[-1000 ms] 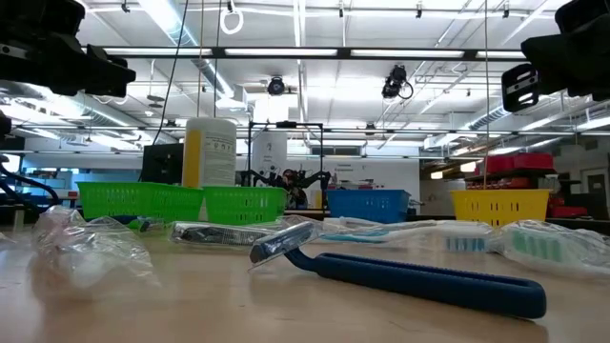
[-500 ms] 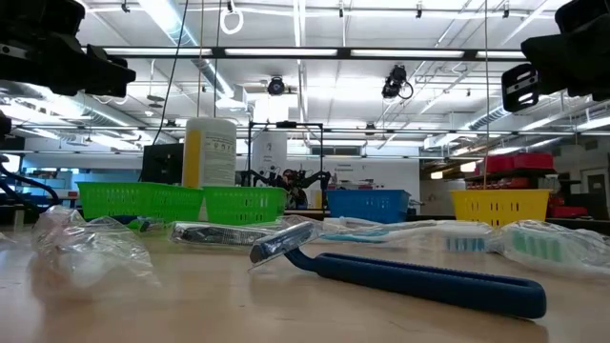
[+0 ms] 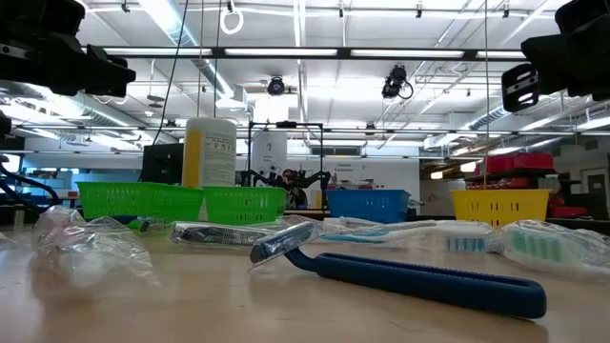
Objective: Pick & Place Travel size toiletries
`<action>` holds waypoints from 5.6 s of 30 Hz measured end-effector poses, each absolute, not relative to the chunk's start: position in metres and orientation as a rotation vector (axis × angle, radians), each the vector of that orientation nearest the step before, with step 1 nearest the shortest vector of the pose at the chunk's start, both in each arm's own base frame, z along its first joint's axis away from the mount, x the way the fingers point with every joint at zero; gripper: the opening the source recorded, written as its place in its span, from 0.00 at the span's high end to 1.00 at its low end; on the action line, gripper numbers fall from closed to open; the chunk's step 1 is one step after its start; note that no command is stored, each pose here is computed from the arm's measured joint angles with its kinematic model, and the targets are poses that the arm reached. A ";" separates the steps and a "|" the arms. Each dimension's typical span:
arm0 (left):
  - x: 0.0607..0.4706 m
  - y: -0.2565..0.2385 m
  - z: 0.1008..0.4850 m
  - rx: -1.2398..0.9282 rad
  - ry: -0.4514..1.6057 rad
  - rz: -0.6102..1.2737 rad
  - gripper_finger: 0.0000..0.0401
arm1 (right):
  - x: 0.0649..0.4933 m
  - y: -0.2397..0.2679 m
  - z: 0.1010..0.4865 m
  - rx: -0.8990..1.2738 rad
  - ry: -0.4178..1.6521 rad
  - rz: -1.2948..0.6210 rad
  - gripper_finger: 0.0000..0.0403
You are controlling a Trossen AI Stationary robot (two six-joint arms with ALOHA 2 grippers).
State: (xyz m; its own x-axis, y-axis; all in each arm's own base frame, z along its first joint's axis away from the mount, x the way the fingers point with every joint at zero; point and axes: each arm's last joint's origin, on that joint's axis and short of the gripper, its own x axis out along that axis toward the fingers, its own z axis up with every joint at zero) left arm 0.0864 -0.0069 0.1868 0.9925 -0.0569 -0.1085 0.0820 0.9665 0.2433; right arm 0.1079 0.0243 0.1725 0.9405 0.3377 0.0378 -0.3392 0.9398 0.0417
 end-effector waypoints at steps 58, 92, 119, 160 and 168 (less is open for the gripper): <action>0.091 -0.013 0.206 -0.102 -0.061 -0.256 0.90 | 0.103 0.009 0.204 0.279 -0.380 -0.125 1.00; 0.159 -0.018 0.218 -0.199 0.589 -0.090 0.67 | 0.182 0.001 0.287 -0.161 -0.145 -0.529 0.65; 0.192 -0.051 0.139 -0.199 1.056 0.025 0.66 | 0.242 -0.017 0.200 0.020 0.278 -0.255 0.45; 0.239 -0.058 0.237 -0.036 1.040 0.257 0.90 | 0.242 -0.017 0.200 0.017 0.286 -0.255 0.45; 0.228 -0.035 0.259 -0.058 1.101 0.413 0.90 | 0.242 -0.017 0.199 0.017 0.286 -0.255 0.45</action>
State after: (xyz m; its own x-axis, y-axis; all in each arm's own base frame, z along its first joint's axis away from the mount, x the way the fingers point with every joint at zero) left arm 0.2278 -0.0353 0.2589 0.3847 0.2957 -0.8744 -0.3528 0.9225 0.1567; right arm 0.2416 -0.0168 0.1995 0.9275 -0.2465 -0.2811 0.2513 0.9677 -0.0194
